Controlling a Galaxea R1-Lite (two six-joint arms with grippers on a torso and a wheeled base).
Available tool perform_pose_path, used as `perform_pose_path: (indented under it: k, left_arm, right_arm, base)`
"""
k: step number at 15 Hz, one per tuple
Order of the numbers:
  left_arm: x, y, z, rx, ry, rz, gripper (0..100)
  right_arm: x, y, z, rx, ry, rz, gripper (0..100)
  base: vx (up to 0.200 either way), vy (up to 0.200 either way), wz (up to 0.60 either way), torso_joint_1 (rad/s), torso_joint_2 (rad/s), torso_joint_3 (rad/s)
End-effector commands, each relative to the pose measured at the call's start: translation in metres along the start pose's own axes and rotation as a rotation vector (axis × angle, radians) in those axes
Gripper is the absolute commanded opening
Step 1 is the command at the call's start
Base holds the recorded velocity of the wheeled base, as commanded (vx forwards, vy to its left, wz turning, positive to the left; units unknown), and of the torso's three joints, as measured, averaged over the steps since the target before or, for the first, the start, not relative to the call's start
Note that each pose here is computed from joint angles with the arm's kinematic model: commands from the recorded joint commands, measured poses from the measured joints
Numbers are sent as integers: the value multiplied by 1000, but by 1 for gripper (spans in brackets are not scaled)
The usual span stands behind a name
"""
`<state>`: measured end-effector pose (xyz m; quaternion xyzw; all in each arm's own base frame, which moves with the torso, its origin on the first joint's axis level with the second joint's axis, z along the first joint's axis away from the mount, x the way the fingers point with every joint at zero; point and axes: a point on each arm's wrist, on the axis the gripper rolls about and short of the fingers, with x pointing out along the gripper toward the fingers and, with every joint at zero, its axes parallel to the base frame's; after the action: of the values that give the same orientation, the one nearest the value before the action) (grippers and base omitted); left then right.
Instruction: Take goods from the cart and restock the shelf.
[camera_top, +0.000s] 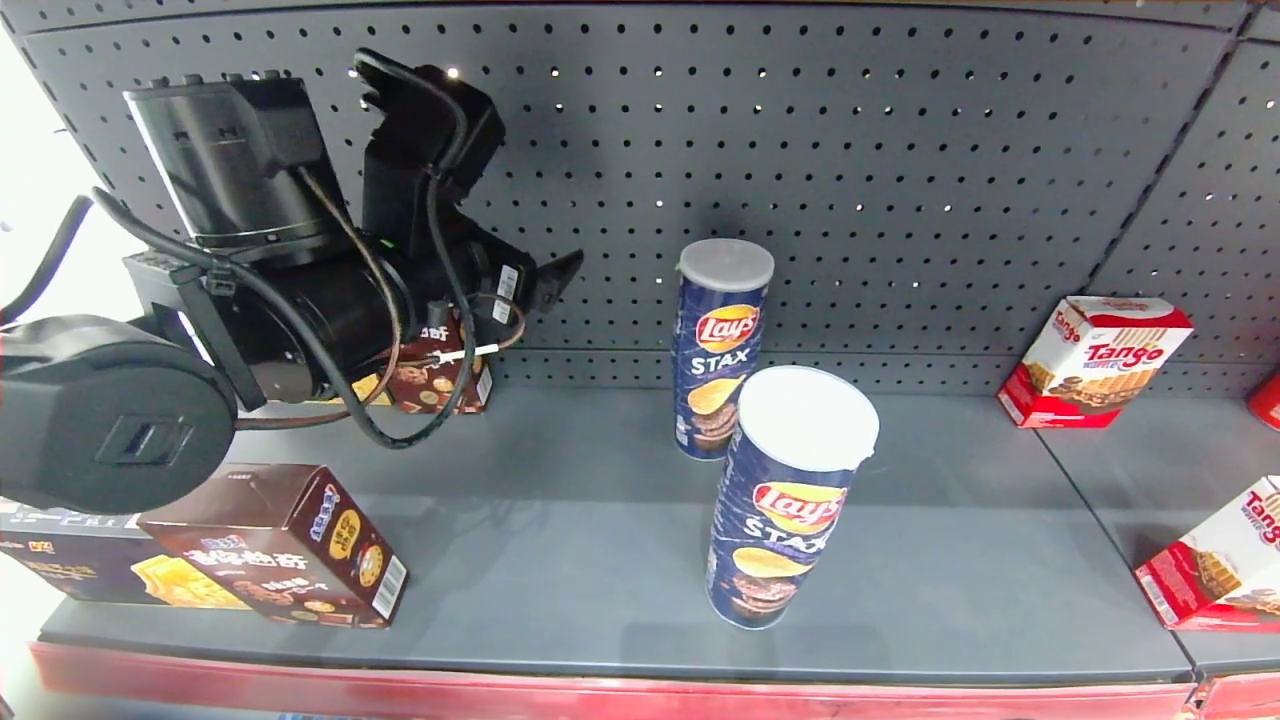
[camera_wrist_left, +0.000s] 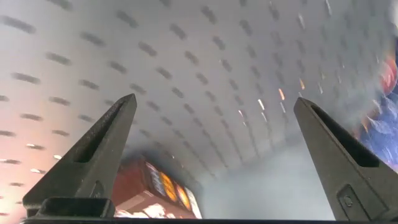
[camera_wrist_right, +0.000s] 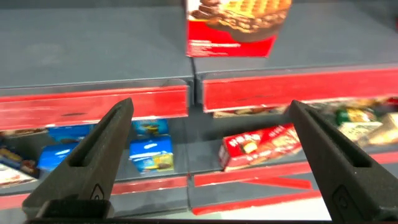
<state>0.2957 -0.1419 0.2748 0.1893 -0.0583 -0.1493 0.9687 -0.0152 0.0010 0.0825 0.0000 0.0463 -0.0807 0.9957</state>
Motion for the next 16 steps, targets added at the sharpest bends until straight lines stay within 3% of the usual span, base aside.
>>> perform_pose_path:
  k: [1, 3, 5, 10, 16]
  left_arm:
    - [0, 1, -3, -2, 4, 5, 100]
    - [0, -1, -5, -15, 8, 2, 100]
    - [-1, -2, -9, -26, 15, -1, 100]
    - [-5, -6, -20, -27, 12, 1, 100]
    - [-4, -5, -19, -30, 3, 7, 100]
  right_arm:
    - [22, 1, 109, 123, -20, 34, 100]
    - [54, 8, 163, 99, -42, 176, 100]
    - [94, 24, 171, -19, 22, 308, 100]
    - [146, 84, 154, -123, 145, 579, 100]
    - [150, 127, 124, -235, 277, 665, 100]
  base:
    - [0, 0, 0, 0, 0, 0]
    - [0, 0, 0, 0, 0, 0]
    - [0, 0, 0, 0, 0, 0]
    - [0, 0, 0, 0, 0, 0]
    - [0, 0, 0, 0, 0, 0]
